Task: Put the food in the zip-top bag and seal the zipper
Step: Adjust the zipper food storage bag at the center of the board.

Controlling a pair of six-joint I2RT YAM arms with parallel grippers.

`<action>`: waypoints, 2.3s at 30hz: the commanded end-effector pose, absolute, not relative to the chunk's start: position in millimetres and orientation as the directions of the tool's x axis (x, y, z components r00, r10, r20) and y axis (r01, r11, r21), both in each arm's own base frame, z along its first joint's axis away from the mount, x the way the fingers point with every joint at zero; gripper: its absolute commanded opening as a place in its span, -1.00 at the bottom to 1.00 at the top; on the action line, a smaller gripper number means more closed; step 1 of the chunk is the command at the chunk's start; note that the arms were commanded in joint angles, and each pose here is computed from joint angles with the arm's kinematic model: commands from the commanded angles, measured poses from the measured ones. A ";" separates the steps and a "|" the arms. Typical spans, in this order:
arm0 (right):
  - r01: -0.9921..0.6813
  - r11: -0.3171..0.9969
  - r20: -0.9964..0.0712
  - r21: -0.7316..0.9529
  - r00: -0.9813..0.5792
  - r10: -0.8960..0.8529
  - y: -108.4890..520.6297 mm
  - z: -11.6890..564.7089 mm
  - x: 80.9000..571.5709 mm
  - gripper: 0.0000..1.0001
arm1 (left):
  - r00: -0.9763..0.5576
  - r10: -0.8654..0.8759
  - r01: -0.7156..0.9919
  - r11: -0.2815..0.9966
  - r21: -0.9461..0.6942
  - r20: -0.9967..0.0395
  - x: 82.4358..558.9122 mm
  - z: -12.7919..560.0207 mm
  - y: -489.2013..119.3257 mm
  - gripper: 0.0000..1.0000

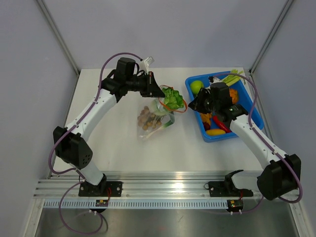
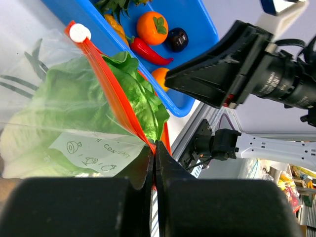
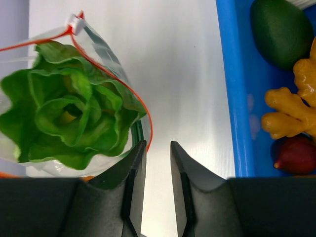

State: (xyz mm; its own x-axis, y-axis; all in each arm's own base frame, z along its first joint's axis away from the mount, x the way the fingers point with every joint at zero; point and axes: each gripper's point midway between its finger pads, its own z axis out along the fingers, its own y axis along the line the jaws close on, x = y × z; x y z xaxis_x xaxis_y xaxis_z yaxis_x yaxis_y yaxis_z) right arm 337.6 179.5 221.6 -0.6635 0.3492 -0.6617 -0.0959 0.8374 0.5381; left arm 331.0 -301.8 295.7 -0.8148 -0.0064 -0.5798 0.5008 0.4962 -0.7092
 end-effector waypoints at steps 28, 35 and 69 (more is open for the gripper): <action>-0.299 0.757 -0.723 0.581 -0.616 0.311 207.9 304.3 330.4 -1.00 | -0.720 0.023 0.609 0.502 -0.614 -0.694 326.6 342.1 -294.4 -1.00; -0.246 0.802 -0.706 0.544 -0.650 0.280 203.6 269.5 331.8 -1.00 | -0.695 -0.025 0.605 0.521 -0.602 -0.719 331.1 352.8 -291.5 -1.00; -0.304 0.850 -0.806 0.431 -0.554 0.210 223.7 301.4 336.1 -1.00 | -0.719 0.061 0.531 0.691 -0.491 -0.693 344.0 327.8 -296.0 -1.00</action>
